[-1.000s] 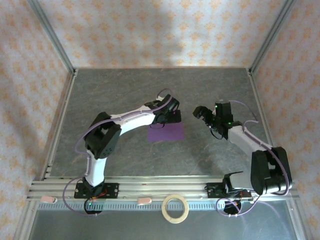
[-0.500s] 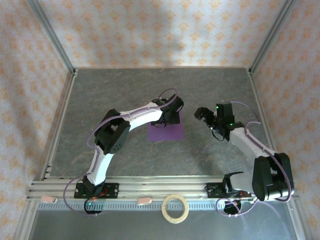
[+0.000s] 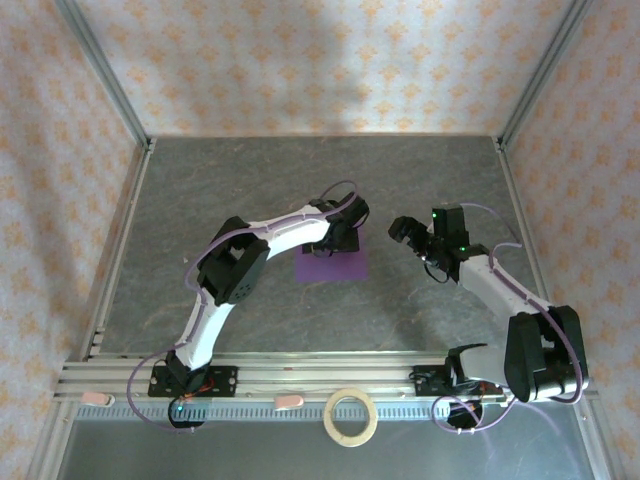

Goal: Fold a paper plane with a square sheet of paper (pick it up from the middle)

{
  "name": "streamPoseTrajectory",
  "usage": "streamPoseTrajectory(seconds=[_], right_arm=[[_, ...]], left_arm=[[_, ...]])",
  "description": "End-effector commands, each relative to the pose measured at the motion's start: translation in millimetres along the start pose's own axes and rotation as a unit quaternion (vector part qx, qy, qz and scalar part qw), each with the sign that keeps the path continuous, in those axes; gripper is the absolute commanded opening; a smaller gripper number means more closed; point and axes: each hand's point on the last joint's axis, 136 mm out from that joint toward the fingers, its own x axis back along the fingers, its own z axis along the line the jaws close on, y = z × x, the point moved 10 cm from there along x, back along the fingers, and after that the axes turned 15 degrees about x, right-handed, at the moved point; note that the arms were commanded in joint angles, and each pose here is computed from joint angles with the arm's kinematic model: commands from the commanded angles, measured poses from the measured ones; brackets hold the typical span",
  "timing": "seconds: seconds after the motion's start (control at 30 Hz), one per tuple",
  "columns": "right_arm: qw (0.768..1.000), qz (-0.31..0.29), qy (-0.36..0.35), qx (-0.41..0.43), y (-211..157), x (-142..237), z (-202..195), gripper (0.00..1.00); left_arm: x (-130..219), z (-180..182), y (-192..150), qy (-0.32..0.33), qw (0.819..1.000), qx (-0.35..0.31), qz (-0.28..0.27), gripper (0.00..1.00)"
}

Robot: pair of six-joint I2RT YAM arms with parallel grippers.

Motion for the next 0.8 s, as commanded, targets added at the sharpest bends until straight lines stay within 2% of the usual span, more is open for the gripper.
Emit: streamPoseTrajectory(seconds=[0.0, 0.4, 0.77], right_arm=[[1.0, 0.002, -0.002, 0.008, -2, 3, -1, 0.99], [1.0, 0.007, -0.006, 0.007, -4, 1, -2, 0.99], [1.0, 0.008, -0.005, 0.0, -6, 1, -3, 0.99]], left_arm=[[-5, 6, 0, 0.017, 1.0, -0.005, 0.006, 1.0], [-33, 27, -21, 0.035, 0.999, -0.011, 0.036, 0.98], [-39, 29, -23, 0.041, 0.998, -0.011, 0.035, 0.94]])
